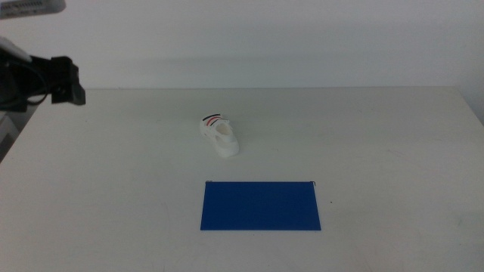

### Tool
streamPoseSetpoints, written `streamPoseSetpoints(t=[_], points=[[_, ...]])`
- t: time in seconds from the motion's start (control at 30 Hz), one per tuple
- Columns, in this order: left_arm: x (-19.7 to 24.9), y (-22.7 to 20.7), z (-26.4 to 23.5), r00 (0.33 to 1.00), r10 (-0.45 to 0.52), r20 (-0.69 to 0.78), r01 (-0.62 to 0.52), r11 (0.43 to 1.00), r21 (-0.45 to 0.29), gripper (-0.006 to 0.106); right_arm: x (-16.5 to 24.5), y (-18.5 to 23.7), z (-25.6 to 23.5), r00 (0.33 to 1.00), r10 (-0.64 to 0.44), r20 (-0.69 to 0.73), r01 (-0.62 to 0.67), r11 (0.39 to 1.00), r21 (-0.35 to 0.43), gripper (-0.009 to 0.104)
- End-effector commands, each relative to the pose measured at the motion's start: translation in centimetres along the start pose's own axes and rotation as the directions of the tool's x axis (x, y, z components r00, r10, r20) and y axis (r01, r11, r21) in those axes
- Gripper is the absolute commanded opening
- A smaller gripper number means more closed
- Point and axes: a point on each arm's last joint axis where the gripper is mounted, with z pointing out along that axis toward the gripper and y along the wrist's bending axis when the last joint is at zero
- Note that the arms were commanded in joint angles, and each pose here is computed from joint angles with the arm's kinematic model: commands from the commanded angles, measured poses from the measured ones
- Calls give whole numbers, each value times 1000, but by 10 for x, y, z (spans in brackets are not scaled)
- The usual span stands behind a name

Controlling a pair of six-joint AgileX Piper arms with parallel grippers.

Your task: Use one arm to grab the shoe from the table and place it on the mat.

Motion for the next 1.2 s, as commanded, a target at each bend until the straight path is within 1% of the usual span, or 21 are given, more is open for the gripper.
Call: streamPoseSetpoints(t=[0.0, 0.07, 0.17, 0.23, 0.27, 0.37, 0.47, 0.67, 0.87, 1.0, 1.17], points=[[-19, -5, -16, 992, -28, 124, 25, 999, 31, 94, -5, 0, 0, 998, -18, 65, 18, 1000, 8, 78], [-26, -8, -14, 992, -54, 116, 48, 997, 53, 94, -5, 0, 0, 998, -18, 65, 18, 1000, 8, 78], [-38, -24, -7, 993, -50, 107, 40, 995, 88, 94, -5, 0, 0, 998, -18, 65, 18, 1000, 8, 78], [-46, -38, 1, 993, -49, 105, 39, 995, 97, 94, -5, 0, 0, 998, -18, 65, 18, 1000, 8, 78], [-51, -45, 6, 993, -52, 104, 44, 995, 86, 94, -5, 0, 0, 998, -18, 65, 18, 1000, 8, 78], [-61, -66, 21, 990, -101, 100, 97, 994, 47, 94, -5, 0, 0, 998, -18, 65, 18, 1000, 8, 78], [-72, -86, 40, 988, -118, 100, 118, 993, 11, 94, -5, 0, 0, 998, -18, 65, 18, 1000, 8, 78], [-86, -134, 88, 980, -190, 64, 187, 981, 48, 94, -5, 0, 0, 998, -18, 65, 18, 1000, 8, 78], [-86, -174, 140, 972, -236, 8, 235, 970, 58, 94, -5, 0, 0, 998, -18, 65, 18, 1000, 8, 78], [-79, -188, 168, 966, -256, -40, 258, 965, 41, 94, -5, 0, 0, 998, -18, 65, 18, 1000, 8, 78], [-69, -191, 195, 957, -275, -93, 278, 961, 16, 94, -5, 0, 0, 998, -18, 65, 18, 1000, 8, 78]])
